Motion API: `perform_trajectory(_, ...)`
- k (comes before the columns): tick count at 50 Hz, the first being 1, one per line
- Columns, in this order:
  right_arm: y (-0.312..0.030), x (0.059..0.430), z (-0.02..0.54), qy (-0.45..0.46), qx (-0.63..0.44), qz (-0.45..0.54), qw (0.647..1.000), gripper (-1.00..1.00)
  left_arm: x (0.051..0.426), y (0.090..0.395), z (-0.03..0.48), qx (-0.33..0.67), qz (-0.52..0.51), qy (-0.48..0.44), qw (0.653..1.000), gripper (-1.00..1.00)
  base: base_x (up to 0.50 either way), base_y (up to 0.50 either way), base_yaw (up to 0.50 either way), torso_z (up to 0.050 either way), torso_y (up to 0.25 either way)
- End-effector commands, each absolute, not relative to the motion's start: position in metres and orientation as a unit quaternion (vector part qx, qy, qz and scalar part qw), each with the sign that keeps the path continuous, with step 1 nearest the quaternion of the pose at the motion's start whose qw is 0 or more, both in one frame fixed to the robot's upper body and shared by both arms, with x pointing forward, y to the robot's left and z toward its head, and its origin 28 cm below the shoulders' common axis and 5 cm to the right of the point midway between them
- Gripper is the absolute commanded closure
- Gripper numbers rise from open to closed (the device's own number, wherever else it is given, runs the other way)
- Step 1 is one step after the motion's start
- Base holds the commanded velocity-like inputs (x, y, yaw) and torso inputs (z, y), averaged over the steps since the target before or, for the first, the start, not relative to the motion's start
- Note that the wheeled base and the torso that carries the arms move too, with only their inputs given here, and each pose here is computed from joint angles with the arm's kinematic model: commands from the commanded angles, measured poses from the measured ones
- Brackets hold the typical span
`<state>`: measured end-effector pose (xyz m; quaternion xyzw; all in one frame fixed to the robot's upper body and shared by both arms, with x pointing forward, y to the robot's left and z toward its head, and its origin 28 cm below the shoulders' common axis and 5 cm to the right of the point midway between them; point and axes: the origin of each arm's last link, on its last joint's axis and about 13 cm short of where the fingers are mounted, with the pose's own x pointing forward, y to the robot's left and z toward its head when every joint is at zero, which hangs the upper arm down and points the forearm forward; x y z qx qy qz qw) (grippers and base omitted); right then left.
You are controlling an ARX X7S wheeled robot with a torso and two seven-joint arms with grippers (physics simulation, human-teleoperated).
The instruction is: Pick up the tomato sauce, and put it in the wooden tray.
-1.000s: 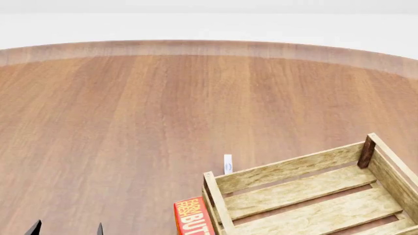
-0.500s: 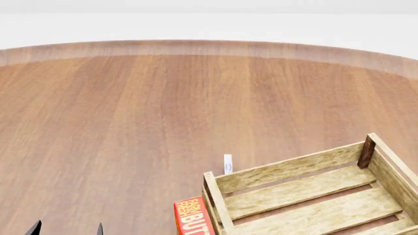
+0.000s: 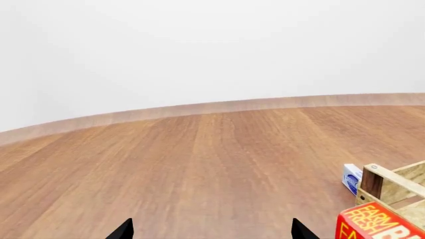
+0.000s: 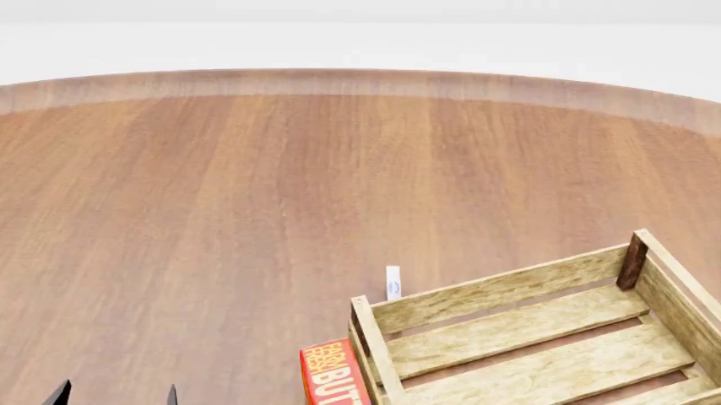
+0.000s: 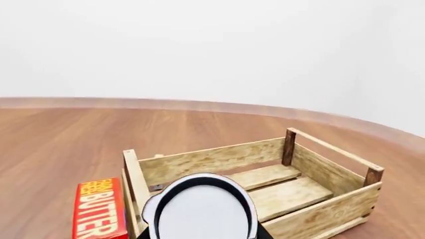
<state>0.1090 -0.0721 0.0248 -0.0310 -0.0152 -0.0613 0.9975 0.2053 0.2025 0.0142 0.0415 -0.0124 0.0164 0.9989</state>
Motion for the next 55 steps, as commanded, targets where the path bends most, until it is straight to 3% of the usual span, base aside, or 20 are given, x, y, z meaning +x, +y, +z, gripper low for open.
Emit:
perform_trajectory(1,-0.077,0.129,0.039,-0.033,-0.051,-0.077,0.995,1.00,0.207,0.203,0.016,0.027,0.012,-0.005,1.000,-1.00,0.00,0.00,0.00,0.000,0.000)
perform_trajectory(33,-0.092,0.188,0.075,-0.011,-0.038,-0.112,0.993,1.00,0.208,0.203,0.016,0.027,0.011,-0.004,1.000,-1.00,0.00,0.00,0.00,0.000,0.000)
perform_trajectory(55,-0.099,0.210,0.085,0.003,-0.047,-0.137,0.989,1.00,0.208,0.203,0.016,0.027,0.011,-0.004,1.000,-1.00,0.00,0.00,0.00,0.000,0.000)
